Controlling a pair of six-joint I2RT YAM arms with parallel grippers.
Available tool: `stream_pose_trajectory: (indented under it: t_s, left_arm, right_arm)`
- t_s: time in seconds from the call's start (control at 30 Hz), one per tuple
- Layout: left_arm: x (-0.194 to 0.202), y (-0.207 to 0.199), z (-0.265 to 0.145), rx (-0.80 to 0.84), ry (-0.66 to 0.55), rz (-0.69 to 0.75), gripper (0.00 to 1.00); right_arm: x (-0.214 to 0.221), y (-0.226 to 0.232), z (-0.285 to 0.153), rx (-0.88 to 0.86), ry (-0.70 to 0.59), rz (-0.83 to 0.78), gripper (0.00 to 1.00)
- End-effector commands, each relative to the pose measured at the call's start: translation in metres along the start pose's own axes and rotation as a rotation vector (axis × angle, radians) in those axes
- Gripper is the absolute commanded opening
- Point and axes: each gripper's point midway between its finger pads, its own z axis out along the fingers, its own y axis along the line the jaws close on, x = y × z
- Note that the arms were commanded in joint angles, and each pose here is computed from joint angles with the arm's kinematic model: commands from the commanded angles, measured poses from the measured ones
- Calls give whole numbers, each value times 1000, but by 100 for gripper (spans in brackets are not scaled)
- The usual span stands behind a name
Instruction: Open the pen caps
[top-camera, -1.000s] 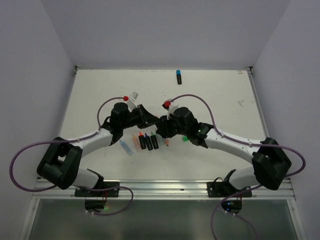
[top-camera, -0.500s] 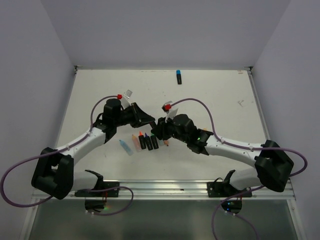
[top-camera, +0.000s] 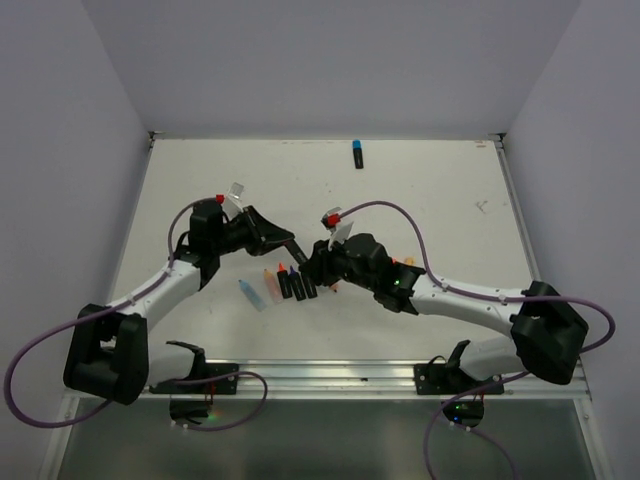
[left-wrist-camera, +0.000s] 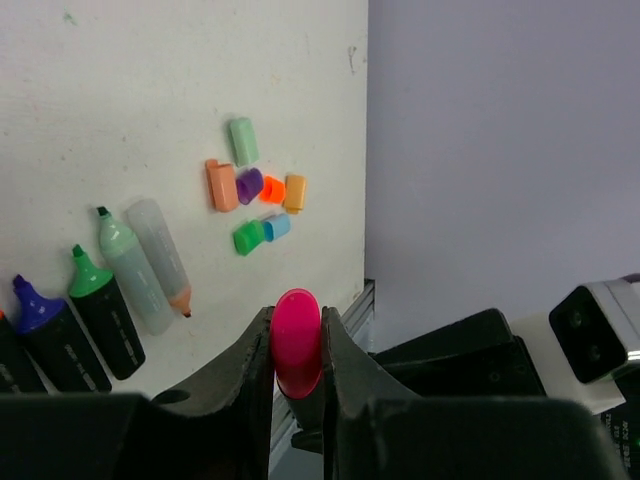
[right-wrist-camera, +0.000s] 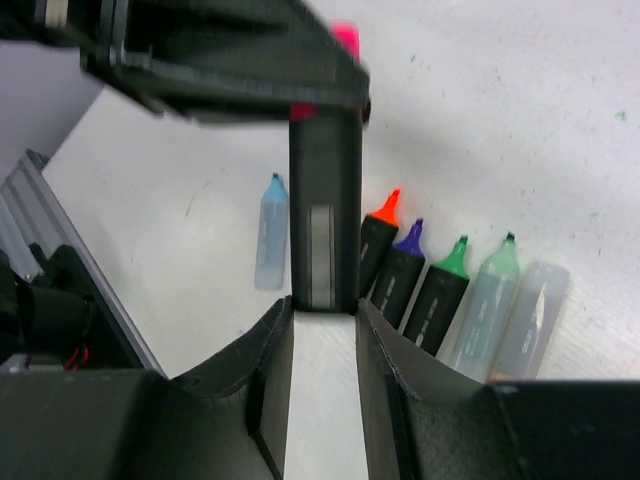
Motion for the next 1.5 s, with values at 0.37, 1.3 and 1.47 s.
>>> stream_pose_trajectory:
  t_s: [0.37, 1.3, 1.47]
  left_arm:
    - [-115, 10, -28, -8, -444, 150, 0]
    - [7, -28, -19, 177, -100, 251, 0]
    - [8, -37, -22, 206, -93, 254, 0]
  right_arm:
    - [66, -5, -33, 37, 296, -97, 48]
    - [-37, 10, 36, 96, 113, -289, 73]
    - [-29, 6, 46, 93, 132, -275, 36]
